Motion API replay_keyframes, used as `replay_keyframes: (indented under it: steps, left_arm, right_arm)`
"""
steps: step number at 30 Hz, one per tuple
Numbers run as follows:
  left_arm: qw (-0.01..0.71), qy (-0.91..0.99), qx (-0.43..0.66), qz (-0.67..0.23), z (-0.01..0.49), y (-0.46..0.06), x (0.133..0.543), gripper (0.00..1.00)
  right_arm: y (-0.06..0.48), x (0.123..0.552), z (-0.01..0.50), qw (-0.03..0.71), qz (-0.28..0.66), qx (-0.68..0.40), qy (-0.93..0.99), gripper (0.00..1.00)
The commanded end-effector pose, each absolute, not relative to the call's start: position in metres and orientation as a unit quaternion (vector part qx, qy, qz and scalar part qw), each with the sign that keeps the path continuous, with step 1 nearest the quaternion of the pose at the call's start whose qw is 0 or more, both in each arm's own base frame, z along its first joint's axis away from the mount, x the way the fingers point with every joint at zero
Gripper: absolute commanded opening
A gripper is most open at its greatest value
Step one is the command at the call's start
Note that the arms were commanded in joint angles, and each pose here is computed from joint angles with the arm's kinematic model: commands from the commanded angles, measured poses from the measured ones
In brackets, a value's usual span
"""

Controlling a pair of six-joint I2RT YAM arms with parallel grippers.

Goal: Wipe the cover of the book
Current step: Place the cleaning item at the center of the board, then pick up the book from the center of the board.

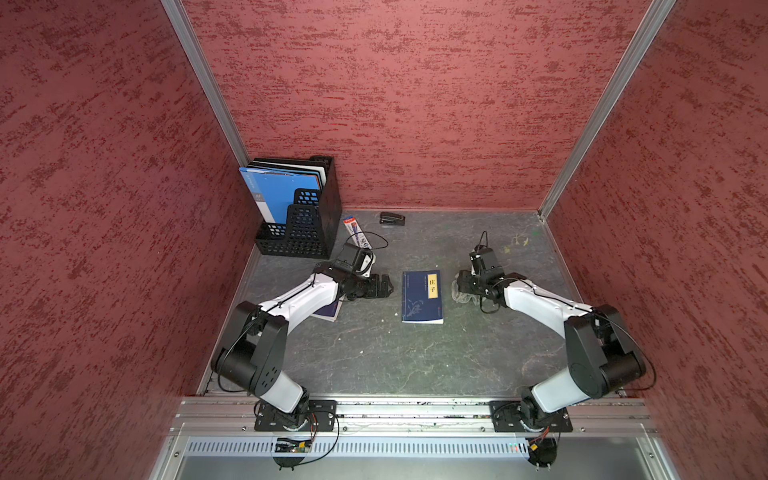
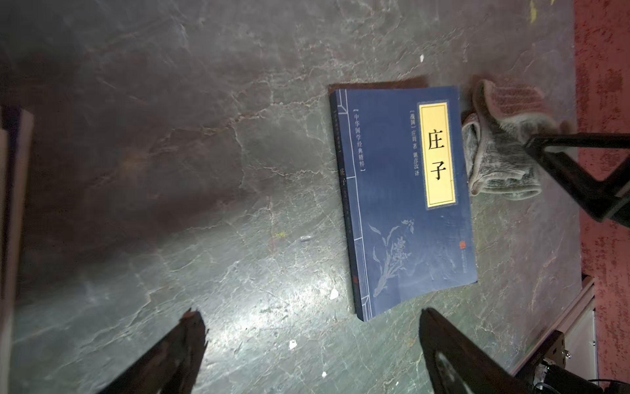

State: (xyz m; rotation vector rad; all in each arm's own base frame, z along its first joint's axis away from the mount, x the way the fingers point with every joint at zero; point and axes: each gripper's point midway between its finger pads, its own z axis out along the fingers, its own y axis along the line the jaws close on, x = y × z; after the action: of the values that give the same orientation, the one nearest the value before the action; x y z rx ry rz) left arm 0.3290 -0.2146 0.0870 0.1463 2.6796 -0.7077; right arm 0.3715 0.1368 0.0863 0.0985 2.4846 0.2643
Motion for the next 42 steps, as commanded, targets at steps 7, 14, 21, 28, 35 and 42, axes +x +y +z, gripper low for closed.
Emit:
replay_keyframes:
  steps: [7,14,21,28,35,42]
  left_arm:
    - [0.168,0.946,0.063,-0.269,0.075,-0.259,0.343,0.95]
    - [0.143,0.948,0.055,-0.279,0.06,-0.271,0.343,0.9]
    - [0.125,0.947,0.057,-0.29,0.053,-0.282,0.339,0.81]
    - [0.103,0.946,0.054,-0.302,0.044,-0.29,0.335,0.74]
    - [0.081,0.939,0.055,-0.328,0.041,-0.302,0.33,0.64]
    - [0.066,0.929,0.048,-0.362,0.038,-0.314,0.332,0.59]
  right_arm:
    - [0.178,0.355,0.071,0.298,0.142,0.011,0.944,0.6]
    - [0.196,0.341,0.064,0.278,0.17,-0.012,0.945,0.56]
    - [0.202,0.327,0.038,0.251,0.18,-0.014,0.951,0.48]
    - [0.202,0.322,0.024,0.239,0.177,-0.011,0.955,0.36]
    - [0.201,0.315,0.014,0.226,0.18,-0.006,0.957,0.28]
    - [0.2,0.304,0.003,0.214,0.182,-0.007,0.96,0.25]
